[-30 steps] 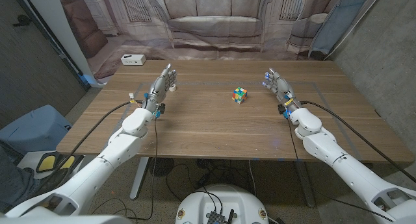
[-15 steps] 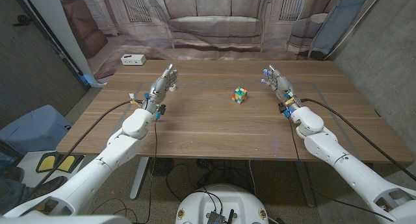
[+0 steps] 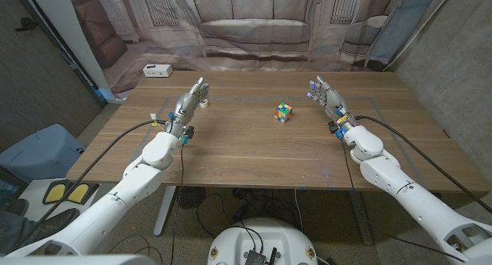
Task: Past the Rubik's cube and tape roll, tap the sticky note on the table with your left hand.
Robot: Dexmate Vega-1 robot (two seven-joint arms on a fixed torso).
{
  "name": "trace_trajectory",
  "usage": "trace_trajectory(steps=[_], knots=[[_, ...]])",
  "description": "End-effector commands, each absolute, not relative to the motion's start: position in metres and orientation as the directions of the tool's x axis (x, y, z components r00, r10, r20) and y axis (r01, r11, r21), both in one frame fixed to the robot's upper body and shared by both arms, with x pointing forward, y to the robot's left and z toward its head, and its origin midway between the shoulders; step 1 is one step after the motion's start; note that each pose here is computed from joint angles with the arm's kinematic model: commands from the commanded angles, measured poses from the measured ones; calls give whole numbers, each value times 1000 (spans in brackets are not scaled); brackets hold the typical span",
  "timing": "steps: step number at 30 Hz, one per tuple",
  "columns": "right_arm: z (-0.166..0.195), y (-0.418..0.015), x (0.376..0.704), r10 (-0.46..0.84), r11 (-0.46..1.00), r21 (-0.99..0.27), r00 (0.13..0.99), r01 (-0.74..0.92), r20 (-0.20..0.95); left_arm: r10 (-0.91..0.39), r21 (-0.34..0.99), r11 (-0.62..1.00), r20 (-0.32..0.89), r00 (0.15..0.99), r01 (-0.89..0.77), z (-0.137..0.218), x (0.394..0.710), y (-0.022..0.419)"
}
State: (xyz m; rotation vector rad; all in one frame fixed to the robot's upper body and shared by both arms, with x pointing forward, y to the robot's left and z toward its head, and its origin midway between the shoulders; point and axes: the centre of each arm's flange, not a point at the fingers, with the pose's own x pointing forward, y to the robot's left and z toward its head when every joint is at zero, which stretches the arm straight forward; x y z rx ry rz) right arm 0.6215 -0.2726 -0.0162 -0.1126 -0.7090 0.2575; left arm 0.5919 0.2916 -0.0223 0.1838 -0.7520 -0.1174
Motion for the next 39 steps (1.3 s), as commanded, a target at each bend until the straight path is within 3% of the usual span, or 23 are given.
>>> trace_trajectory(steps=[1, 39], knots=[[-16, -261, 621, 280, 960, -198, 732, -200, 621, -151, 224, 975, 685, 712, -8, -25, 575, 300], [-22, -258, 617, 259, 966, -185, 743, -183, 617, -65, 164, 984, 709, 703, -75, -45, 546, 342]])
